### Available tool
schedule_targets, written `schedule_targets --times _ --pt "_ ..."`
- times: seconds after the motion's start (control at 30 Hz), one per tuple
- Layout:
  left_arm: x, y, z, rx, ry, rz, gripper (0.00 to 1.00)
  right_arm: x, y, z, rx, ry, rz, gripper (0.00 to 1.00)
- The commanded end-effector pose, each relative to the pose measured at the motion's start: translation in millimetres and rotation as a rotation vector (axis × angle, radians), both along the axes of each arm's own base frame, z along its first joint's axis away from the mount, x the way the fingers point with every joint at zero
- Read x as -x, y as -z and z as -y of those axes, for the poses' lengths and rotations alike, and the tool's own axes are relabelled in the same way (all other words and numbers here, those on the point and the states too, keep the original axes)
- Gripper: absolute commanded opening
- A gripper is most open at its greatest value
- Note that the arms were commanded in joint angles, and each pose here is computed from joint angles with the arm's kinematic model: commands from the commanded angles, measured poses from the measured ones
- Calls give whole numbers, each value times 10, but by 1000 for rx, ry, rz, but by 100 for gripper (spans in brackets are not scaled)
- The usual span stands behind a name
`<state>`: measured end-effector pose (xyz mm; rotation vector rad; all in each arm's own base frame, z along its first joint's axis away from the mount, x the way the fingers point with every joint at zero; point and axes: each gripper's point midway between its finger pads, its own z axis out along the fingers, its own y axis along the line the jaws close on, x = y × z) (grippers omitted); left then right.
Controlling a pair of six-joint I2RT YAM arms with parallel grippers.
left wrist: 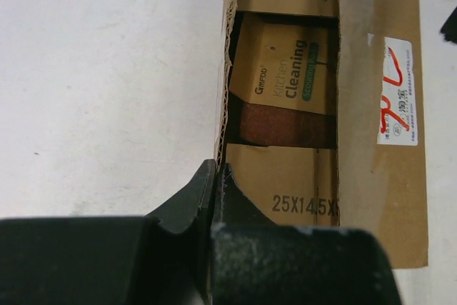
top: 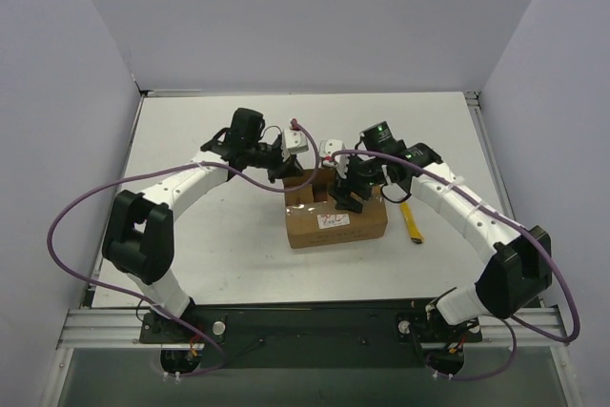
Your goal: Unpack the express box
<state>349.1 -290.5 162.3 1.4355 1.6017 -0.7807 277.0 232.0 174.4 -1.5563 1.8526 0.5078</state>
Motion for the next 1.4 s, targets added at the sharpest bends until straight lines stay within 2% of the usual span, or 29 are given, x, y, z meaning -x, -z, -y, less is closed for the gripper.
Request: schedule_targets --times 0.0,0.33,0.53,0.77,0.9,1.0,1.1,1.23,1.37 --pt "188 -200 115 86 35 -154 0 141 162 -10 20 -95 -77 65" --pt "206 -225 125 96 34 -182 0 221 432 1 60 -143 -277 67" --pt "64 -129 91 66 -29 -173 0 433 364 47 75 -184 -412 60" --pt "-165 -48 77 61 -88 -215 0 763 -59 163 81 -236 -403 49" --pt "-245 -76 103 89 -96 -227 0 1025 101 309 136 -250 -446 46" --pt "-308 -40 94 91 -116 -247 0 1240 232 407 188 -289 -480 40" --pt "-343 -28 112 96 -117 -257 0 1331 288 479 217 -312 -464 38" --pt "-378 -2 154 101 -109 -272 0 1342 429 537 246 -299 -457 33" --pt "-349 -14 204 123 -82 -305 0 1087 681 552 287 -204 -372 28"
